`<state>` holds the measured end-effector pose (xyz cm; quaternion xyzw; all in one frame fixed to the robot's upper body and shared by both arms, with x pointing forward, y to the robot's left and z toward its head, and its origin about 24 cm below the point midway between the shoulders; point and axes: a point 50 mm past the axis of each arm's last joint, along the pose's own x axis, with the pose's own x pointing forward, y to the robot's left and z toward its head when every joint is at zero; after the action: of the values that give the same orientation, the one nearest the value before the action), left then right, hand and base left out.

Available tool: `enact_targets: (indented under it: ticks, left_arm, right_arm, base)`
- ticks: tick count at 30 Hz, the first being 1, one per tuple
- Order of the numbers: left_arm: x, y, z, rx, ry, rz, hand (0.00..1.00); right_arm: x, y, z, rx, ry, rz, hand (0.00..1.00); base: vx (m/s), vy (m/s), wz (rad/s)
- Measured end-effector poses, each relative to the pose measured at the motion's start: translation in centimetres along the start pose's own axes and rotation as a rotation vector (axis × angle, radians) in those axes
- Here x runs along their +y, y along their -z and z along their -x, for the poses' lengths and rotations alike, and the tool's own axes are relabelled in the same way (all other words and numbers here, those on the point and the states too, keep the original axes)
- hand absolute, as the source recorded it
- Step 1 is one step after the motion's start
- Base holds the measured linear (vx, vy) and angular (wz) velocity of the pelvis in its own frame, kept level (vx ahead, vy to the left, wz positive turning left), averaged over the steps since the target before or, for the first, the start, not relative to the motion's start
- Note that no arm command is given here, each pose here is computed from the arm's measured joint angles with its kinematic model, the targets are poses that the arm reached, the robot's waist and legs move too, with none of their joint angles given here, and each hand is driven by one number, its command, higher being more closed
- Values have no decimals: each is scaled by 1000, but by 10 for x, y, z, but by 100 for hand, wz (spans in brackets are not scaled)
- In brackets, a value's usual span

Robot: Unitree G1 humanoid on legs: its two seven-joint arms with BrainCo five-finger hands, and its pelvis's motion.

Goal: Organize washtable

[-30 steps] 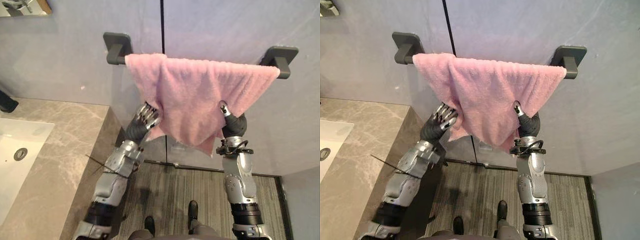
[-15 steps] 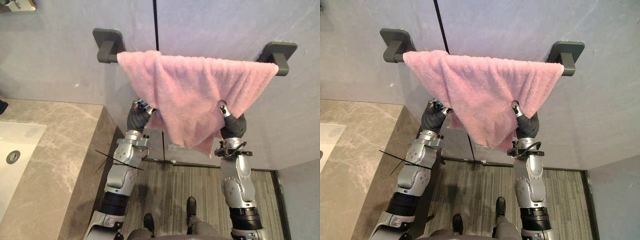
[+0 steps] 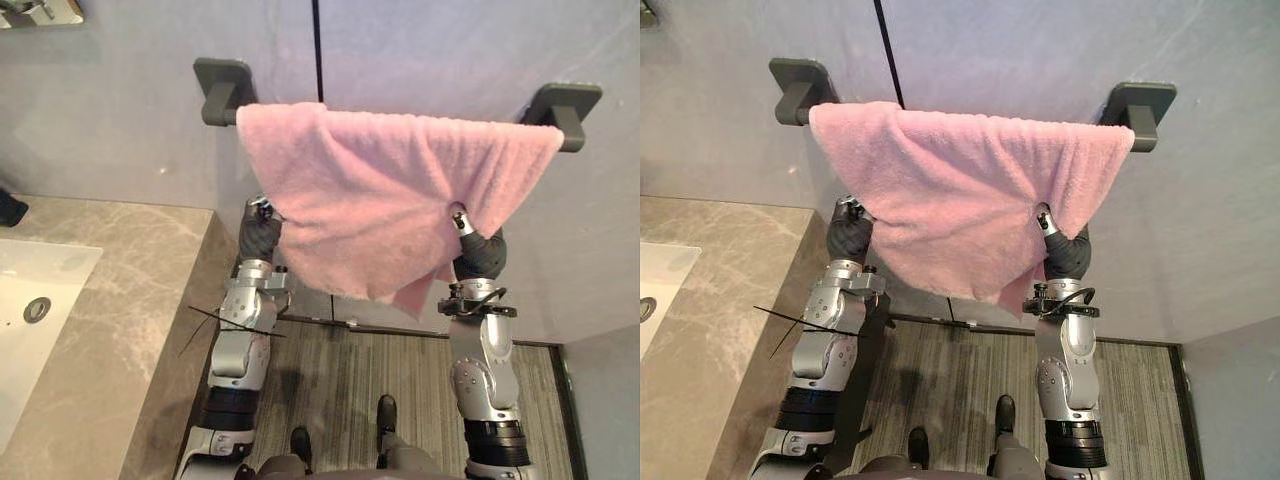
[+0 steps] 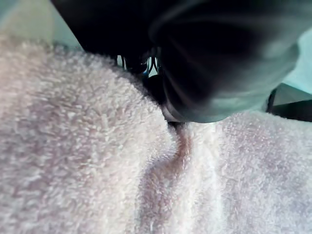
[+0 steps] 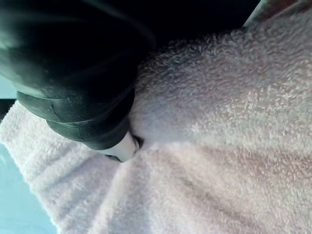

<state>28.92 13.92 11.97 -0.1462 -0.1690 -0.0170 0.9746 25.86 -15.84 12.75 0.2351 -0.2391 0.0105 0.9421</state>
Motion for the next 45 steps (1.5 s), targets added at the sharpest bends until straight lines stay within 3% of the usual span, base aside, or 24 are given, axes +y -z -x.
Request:
enact_targets:
  ticks: [14,15,16,17,28,33,37,38,43,45]
  left_arm:
    - [7,5,14,16,-57,5,100]
    - [7,5,14,16,-58,4,100]
    - [7,5,14,17,-58,-1,100]
    - [9,5,15,18,-63,-6,0]
    - [29,15,34,80,-136,-79,0]
    - [32,31,55,175,-162,-120,0]
    - [37,40,70,242,-169,-170,0]
    - [41,52,93,330,-166,-191,0]
    - [46,72,127,478,-162,-180,0]
    - [53,87,157,618,-152,-166,0]
  right_arm:
    - [-3,2,5,23,22,-4,100]
    - [-3,2,5,23,23,-6,0]
    - [-2,2,5,23,24,-9,0]
    - [-3,3,6,29,27,-10,0]
    - [-20,9,18,87,101,41,0]
    - [-43,44,64,351,228,55,0]
    - [-50,48,79,415,256,94,0]
    - [-54,59,101,506,265,103,0]
    - [-60,78,142,700,305,110,0]
    - [-49,83,161,800,213,143,0]
  base:
    - [0,0,0]
    - [0,0,0]
    - [0,0,0]
    - [0,0,0]
    - [0,0,0]
    - [0,0,0]
    - [-11,-6,0]
    - [-52,-24,-1]
    - [-18,-10,1]
    - [36,-29,-1]
